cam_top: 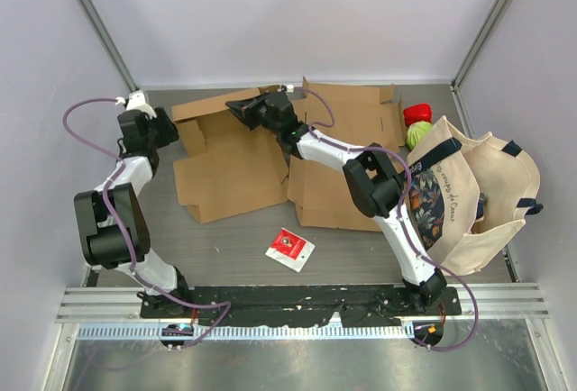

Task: Fold the paper box

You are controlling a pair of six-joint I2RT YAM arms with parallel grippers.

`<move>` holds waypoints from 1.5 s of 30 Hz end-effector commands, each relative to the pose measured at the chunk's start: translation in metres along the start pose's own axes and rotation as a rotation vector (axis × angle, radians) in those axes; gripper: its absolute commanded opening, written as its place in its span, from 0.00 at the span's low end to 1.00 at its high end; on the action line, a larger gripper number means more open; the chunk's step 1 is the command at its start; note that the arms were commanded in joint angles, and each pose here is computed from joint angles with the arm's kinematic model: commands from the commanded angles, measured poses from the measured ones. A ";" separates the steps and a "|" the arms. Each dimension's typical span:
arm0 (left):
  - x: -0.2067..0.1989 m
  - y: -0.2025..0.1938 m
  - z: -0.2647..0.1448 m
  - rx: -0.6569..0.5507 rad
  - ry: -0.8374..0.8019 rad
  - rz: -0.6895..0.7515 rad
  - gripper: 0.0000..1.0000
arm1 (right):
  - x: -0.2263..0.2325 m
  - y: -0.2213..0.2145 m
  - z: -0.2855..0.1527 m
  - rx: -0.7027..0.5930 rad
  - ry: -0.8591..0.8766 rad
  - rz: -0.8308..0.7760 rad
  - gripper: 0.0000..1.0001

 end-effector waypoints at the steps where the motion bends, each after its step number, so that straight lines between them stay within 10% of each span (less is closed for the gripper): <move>1: -0.014 0.023 -0.014 -0.093 -0.033 -0.037 0.56 | -0.003 -0.015 0.001 0.049 -0.014 -0.014 0.01; 15: -0.006 -0.024 -0.057 0.090 0.038 -0.029 0.68 | -0.009 -0.015 0.002 0.054 -0.017 0.015 0.01; 18: -0.011 -0.025 -0.052 0.074 0.016 -0.010 0.80 | -0.011 -0.016 0.004 0.064 -0.016 0.030 0.01; 29: -0.027 -0.005 -0.006 -0.064 -0.019 -0.047 0.75 | -0.013 -0.018 0.005 0.079 -0.020 0.050 0.01; 39: -0.022 0.020 0.007 -0.165 0.158 -0.183 0.30 | -0.005 -0.032 0.006 0.090 -0.024 0.110 0.01; 45: 0.001 -0.005 0.002 -0.019 0.421 -0.139 0.00 | 0.003 -0.036 0.006 0.084 -0.012 0.113 0.01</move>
Point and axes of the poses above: each gripper's point midway between its finger pads, its own z axis out along the fingers, its own x axis along the line the jaws close on, y = z × x, the point moved 1 cm from there along -z, back along the fingers, and after that the axes turned 8 degrees about z, right-handed, at the moved point
